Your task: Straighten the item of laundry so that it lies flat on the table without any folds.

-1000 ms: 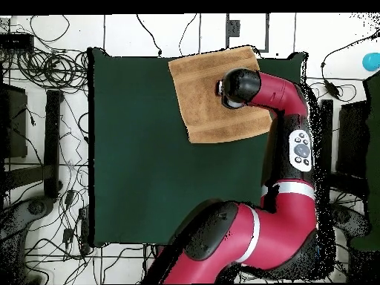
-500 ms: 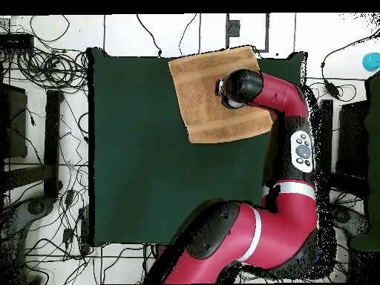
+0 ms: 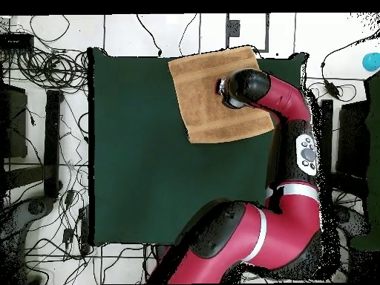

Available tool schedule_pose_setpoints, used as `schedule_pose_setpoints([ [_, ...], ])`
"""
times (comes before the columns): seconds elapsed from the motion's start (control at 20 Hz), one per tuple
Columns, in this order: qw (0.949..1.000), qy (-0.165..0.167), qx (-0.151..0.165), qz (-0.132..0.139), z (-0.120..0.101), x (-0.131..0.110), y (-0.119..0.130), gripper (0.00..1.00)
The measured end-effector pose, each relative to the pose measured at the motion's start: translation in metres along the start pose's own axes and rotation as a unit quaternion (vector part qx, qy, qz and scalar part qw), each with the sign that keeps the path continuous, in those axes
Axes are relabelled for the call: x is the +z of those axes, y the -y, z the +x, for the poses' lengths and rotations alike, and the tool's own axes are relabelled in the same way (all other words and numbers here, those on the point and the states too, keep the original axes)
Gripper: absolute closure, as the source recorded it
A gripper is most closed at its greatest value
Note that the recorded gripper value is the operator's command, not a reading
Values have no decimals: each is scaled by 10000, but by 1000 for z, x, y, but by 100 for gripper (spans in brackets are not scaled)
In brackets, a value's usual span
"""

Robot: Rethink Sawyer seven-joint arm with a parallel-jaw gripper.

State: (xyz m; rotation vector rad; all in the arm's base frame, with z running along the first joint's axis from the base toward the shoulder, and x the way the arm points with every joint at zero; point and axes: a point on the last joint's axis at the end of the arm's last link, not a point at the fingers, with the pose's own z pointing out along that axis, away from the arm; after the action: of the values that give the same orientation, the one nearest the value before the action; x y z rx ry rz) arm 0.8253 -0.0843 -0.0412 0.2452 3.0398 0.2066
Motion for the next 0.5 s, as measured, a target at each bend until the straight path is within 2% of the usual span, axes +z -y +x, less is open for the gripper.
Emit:
schedule_pose_setpoints([
  [0.5,9996,-11,200,-191,-2,2,-1,0],
])
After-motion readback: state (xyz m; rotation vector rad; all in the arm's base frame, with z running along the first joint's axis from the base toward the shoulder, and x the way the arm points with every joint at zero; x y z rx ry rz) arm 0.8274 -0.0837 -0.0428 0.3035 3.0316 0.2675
